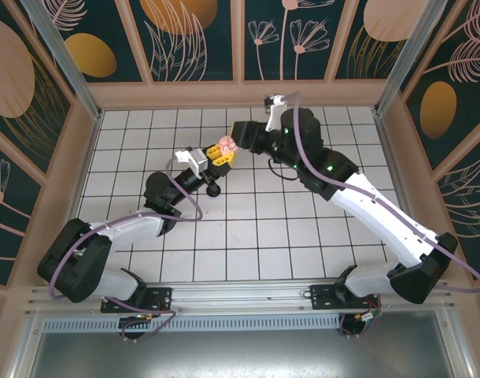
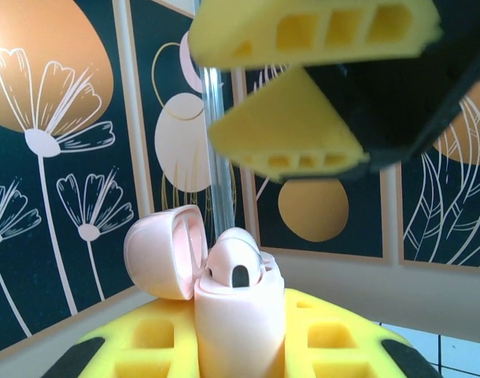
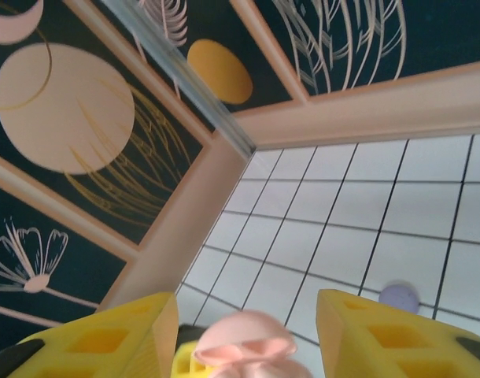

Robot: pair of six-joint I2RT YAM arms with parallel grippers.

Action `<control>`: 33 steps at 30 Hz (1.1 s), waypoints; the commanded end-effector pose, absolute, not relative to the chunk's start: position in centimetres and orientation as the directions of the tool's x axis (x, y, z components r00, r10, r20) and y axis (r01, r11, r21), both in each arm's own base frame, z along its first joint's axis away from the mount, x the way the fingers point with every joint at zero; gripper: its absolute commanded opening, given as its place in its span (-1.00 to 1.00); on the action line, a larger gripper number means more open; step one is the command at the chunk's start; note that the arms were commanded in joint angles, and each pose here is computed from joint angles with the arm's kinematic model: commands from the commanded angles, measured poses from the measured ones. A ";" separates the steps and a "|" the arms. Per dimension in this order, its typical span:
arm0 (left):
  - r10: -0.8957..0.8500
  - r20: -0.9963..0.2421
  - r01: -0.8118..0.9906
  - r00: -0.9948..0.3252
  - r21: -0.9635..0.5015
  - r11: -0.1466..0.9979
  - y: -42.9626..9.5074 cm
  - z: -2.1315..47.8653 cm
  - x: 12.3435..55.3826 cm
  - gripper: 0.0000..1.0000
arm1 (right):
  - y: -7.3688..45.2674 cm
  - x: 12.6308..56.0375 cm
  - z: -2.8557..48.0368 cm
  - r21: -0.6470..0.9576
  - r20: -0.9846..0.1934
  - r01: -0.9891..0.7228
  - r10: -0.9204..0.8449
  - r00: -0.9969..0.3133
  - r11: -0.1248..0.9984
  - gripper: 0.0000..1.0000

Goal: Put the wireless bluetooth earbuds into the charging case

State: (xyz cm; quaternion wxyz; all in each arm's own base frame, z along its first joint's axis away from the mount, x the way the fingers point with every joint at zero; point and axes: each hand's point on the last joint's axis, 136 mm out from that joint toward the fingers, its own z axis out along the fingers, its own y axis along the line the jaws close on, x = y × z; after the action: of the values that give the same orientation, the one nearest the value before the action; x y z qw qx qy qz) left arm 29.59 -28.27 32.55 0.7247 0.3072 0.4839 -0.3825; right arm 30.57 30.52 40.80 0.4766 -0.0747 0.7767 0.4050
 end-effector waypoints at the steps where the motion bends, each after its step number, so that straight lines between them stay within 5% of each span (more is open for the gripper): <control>1: -0.233 -0.944 0.861 0.233 0.089 0.501 -28.9 32.5 29.5 -1.00 | 29.6 31.3 42.3 0.524 -0.816 -0.508 0.233 -0.529 0.683 -0.16; 9: -0.132 -0.975 0.878 0.180 0.099 0.469 -29.9 29.7 29.5 -1.00 | 32.1 34.1 38.1 0.485 -0.748 -0.503 0.041 -0.663 0.715 -0.65; 18: -0.098 -0.977 0.877 0.188 0.122 0.464 -30.0 29.1 29.3 -1.00 | 34.0 34.9 31.6 0.490 -0.622 -0.503 -0.118 -0.774 0.712 -0.79; 26: -0.116 -0.978 0.852 0.171 0.088 0.516 -29.6 29.4 30.4 -1.00 | 32.6 29.1 28.5 0.499 -0.557 -0.538 -0.224 -0.800 0.680 -0.93; 33: -0.174 -0.983 0.856 0.061 -0.038 0.516 -29.8 29.0 31.3 -1.00 | 26.2 30.4 29.3 0.544 -0.595 -0.346 0.061 -0.801 0.764 -0.88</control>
State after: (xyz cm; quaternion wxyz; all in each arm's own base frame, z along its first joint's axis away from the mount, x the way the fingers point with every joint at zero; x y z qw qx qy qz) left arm 29.59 -30.68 25.81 0.6278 0.3536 0.5781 -0.3829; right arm 29.80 28.85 29.42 0.2935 -0.1458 0.8829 0.3363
